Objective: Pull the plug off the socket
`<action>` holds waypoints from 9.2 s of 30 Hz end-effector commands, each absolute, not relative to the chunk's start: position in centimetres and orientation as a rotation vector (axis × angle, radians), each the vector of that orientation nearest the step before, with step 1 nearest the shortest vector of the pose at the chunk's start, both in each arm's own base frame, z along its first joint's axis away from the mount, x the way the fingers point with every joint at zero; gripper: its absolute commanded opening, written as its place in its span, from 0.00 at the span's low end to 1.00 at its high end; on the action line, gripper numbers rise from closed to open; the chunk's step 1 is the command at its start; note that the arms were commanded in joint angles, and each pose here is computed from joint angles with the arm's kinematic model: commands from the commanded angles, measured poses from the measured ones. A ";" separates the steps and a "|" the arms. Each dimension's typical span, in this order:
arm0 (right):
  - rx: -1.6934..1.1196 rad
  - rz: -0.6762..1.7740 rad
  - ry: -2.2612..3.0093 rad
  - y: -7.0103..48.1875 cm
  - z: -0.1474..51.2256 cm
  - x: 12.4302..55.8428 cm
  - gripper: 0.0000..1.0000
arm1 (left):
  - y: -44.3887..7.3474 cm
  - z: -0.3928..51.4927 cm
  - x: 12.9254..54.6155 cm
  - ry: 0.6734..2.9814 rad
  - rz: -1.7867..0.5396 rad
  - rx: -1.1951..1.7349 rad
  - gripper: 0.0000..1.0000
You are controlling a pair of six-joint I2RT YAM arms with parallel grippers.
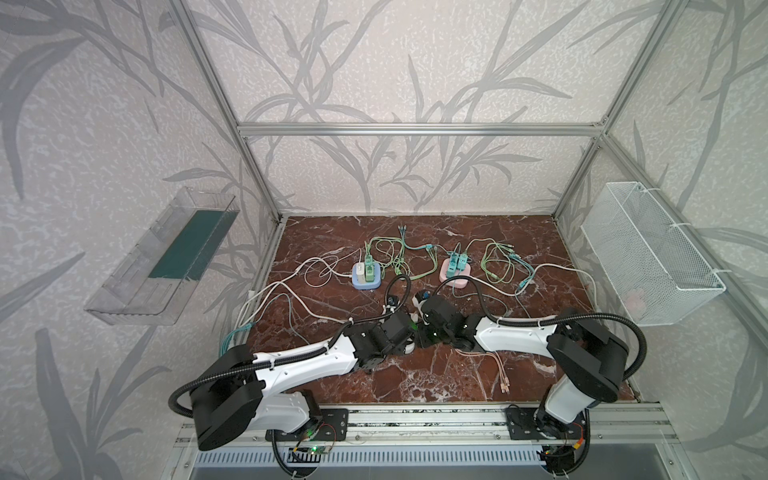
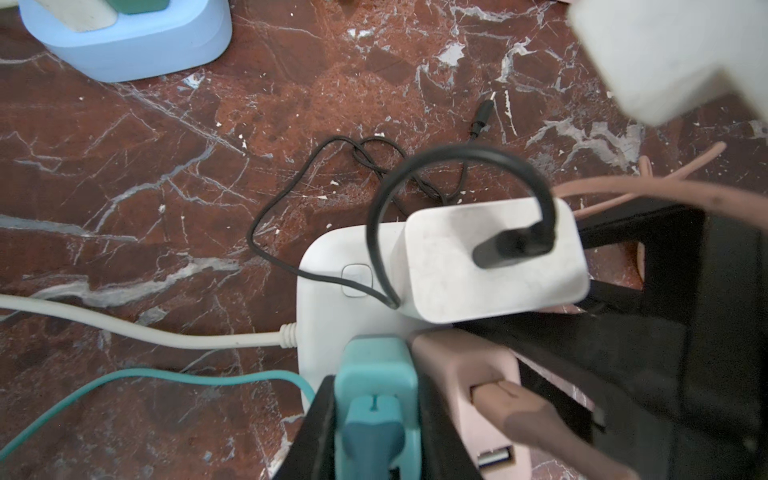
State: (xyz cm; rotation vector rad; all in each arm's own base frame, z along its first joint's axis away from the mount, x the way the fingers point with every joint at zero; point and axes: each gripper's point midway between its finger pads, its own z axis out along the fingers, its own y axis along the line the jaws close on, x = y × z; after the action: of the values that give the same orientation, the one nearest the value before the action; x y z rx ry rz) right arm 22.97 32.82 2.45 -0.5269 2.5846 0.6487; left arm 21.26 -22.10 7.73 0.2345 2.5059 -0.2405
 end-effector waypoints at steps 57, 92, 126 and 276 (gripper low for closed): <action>-0.630 0.253 3.003 23.9 -7.7 16.1 0.50 | -27.9 12.4 20.3 2.305 -0.698 0.321 0.10; -0.525 0.220 2.983 23.3 -6.7 17.9 0.50 | -22.6 13.0 19.8 2.284 -0.573 0.194 0.10; -0.501 0.361 2.860 24.1 -4.2 19.2 0.50 | -12.5 8.5 21.5 2.390 -0.483 -0.188 0.15; -0.222 1.044 2.515 32.5 3.9 22.2 0.52 | -23.4 5.9 20.9 2.490 -0.015 0.202 0.27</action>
State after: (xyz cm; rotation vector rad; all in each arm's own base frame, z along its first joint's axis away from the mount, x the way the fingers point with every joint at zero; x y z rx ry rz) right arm 21.81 31.26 3.27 -0.2365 2.5364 0.9726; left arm 21.05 -23.50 5.78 0.1913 2.4822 -0.0271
